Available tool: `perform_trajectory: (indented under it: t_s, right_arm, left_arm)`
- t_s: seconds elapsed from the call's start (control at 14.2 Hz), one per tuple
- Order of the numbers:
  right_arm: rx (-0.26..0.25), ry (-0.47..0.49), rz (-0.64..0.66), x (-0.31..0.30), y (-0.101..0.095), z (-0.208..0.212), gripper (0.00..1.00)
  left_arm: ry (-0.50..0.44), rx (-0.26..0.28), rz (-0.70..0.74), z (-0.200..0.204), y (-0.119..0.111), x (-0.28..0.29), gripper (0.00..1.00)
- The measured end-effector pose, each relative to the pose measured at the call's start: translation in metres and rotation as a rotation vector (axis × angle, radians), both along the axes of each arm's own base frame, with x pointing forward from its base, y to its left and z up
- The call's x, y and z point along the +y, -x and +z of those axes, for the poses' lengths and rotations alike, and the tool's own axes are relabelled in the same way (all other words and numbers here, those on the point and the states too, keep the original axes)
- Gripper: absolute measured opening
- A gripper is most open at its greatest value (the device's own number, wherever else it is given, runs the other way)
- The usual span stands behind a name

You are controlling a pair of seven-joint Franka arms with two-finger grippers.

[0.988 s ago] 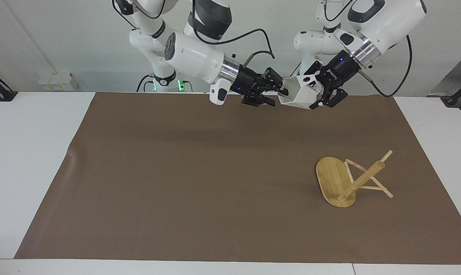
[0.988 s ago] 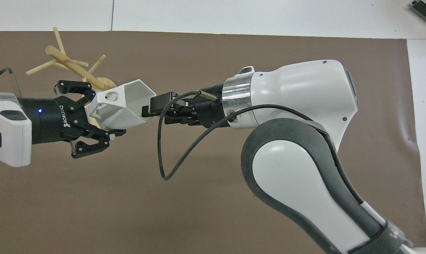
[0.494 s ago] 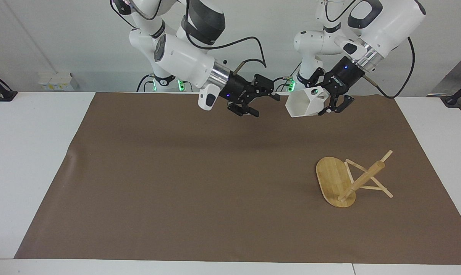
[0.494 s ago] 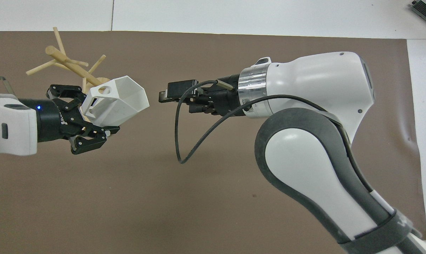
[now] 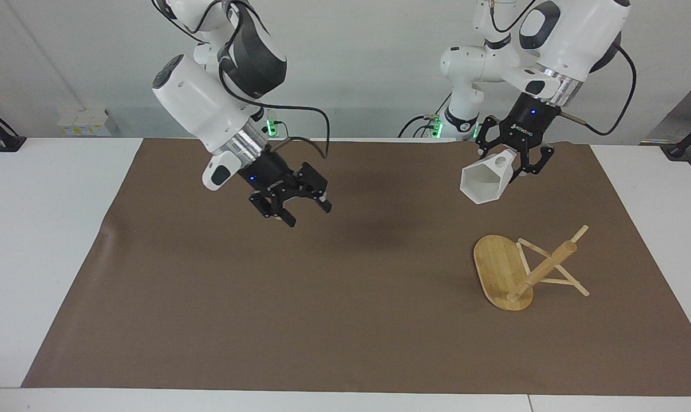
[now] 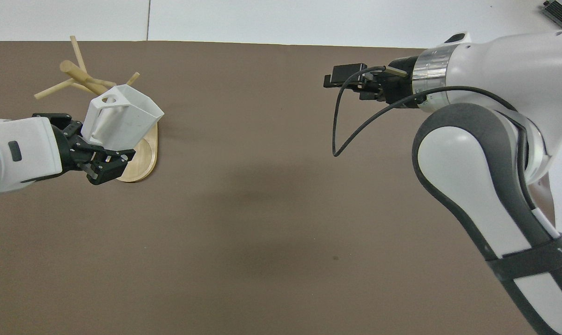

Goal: Hang cup on rack
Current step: 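Carry the cup toward the peg while the right gripper releases and withdraws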

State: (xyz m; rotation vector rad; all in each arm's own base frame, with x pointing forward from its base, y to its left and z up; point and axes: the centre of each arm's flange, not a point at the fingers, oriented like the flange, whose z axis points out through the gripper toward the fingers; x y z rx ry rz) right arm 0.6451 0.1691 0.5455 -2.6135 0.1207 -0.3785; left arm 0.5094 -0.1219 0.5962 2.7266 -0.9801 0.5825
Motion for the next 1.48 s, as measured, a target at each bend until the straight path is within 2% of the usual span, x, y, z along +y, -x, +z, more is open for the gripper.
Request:
perform_trajectory:
  t_s: [0.14,0.21,0.49,0.71,0.99,1.48]
  right_arm:
    - [-0.029,0.197,0.016,-0.028,-0.004,-0.012,1.00]
    - [-0.025,0.267,0.017,-0.042,-0.005,-0.016,1.00]
    - [0.048,0.410,-0.002,-0.111,-0.002,-0.024,1.00]
    - [0.124,0.455,0.032,-0.159,0.007,-0.027,1.00]
    - [0.232,0.460,0.043,-0.173,0.022,-0.025,1.00]
    - [0.314,0.460,0.058,-0.178,0.036,0.004,1.00]
  left_arm:
    - [-0.010,0.005,0.017,-0.003,-0.001,0.002,0.73]
    - [-0.010,0.013,0.029,-0.006,-0.003,0.003,0.73]
    - [0.006,0.060,0.137,-0.030,-0.017,0.000,0.73]
    - [0.004,0.067,0.176,-0.053,-0.032,-0.007,0.73]
    - [0.014,0.060,0.228,-0.080,-0.054,-0.001,0.73]
    - [0.020,0.033,0.271,-0.104,-0.078,0.011,0.73]
